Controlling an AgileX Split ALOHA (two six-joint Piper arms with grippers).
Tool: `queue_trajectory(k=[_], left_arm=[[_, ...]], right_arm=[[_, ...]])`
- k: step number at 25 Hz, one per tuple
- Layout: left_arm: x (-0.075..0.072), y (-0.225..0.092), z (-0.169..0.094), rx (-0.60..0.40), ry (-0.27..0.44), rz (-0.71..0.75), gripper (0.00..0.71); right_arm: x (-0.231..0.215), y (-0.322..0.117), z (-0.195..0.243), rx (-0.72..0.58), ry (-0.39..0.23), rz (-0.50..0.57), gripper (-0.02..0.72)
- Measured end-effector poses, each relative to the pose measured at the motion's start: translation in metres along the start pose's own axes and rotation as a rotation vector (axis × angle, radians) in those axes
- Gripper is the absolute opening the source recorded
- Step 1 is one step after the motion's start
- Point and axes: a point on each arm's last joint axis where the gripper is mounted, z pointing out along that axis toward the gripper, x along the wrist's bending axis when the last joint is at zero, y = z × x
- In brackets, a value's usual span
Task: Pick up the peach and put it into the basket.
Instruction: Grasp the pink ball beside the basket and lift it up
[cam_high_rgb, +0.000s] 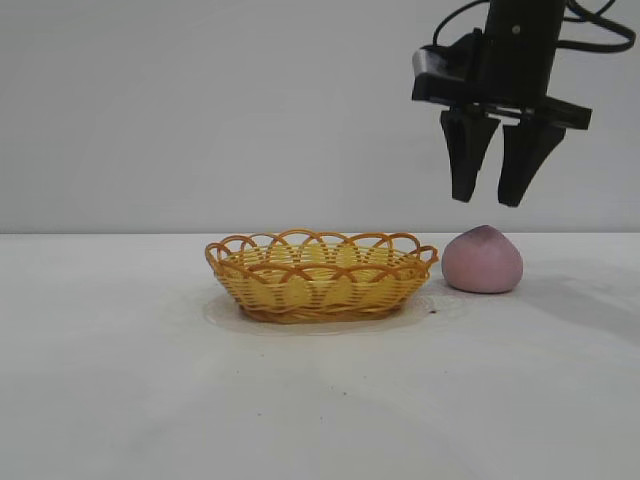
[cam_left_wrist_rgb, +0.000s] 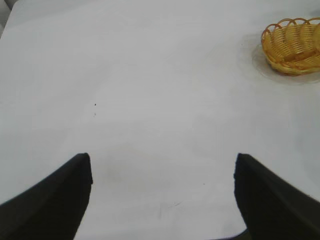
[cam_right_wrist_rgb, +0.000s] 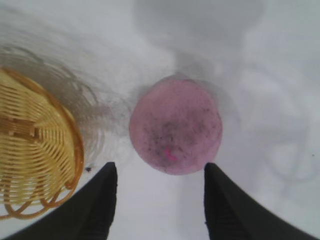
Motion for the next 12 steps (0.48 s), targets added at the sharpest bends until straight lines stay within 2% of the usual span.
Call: queue_trajectory(k=[5,7,11,12], left_arm=[[0.0,0.0,0.0,0.0,0.0,0.0,0.519],[0.0,0.0,0.0,0.0,0.0,0.0,0.519],[0.0,0.0,0.0,0.0,0.0,0.0,0.519],[0.0,0.0,0.0,0.0,0.0,0.0,0.519]], right_arm=[[-0.004,0.002,0.021,0.042,0.005,0.009,0.383],[-0.005,0.002,0.028,0.055,0.006,0.012,0.299],[-0.007,0.002,0.03,0.062,-0.014,-0.005,0.077],[-0.008,0.001,0.03,0.063,-0.022,-0.01,0.048]])
